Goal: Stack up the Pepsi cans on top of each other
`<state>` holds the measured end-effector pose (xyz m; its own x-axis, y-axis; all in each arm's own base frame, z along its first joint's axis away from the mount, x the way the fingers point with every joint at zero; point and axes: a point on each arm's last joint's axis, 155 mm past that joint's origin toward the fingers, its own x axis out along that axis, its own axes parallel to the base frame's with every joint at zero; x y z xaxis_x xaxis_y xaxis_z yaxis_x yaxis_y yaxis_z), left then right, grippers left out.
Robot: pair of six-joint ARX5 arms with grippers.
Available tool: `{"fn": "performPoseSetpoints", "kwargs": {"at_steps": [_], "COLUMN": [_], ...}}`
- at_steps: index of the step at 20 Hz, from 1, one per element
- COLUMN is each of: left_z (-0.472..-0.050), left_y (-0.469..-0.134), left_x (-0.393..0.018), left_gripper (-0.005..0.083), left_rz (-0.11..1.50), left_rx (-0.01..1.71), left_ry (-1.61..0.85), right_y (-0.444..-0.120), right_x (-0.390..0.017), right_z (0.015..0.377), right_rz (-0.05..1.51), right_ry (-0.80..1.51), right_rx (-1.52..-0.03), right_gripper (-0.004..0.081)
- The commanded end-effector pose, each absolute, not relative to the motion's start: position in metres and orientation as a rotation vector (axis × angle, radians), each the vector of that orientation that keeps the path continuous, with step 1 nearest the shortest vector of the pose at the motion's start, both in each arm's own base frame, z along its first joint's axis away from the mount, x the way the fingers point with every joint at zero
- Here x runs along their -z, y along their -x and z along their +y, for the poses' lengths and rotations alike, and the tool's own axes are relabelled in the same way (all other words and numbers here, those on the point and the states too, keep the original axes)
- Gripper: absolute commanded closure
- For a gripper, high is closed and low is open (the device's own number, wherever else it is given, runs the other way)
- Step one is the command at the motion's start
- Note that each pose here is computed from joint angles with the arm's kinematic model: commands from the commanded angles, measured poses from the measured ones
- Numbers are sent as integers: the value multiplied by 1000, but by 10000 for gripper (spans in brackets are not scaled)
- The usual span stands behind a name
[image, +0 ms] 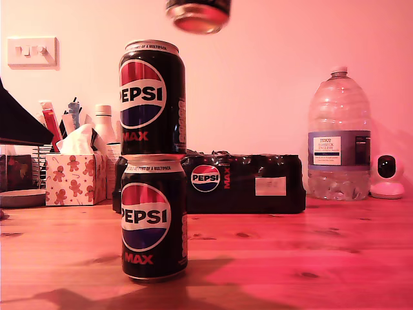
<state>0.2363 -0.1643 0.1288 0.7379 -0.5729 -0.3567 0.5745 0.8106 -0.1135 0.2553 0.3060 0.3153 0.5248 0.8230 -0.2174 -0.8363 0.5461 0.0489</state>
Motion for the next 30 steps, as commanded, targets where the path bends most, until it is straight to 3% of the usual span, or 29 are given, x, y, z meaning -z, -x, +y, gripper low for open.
{"fn": "performPoseSetpoints", "kwargs": {"at_steps": [1,11,30], "left_z": [-165,-170,-173], "left_y": [-234,-231,-228], "left_x": [-124,-125,-126], "left_gripper": [699,699,699], "left_rz": [390,391,393], "left_rx": [639,670,692], "left_ry": [-9,-3,1], "right_y": [-251,-260,-261], "right_x": [-361,-343,-338], "right_z": [313,343,348], "right_rz": [106,138,145], "right_ry": [31,42,46], "right_rx": [-1018,-1053,-1058], "right_gripper": [382,382,382]}}
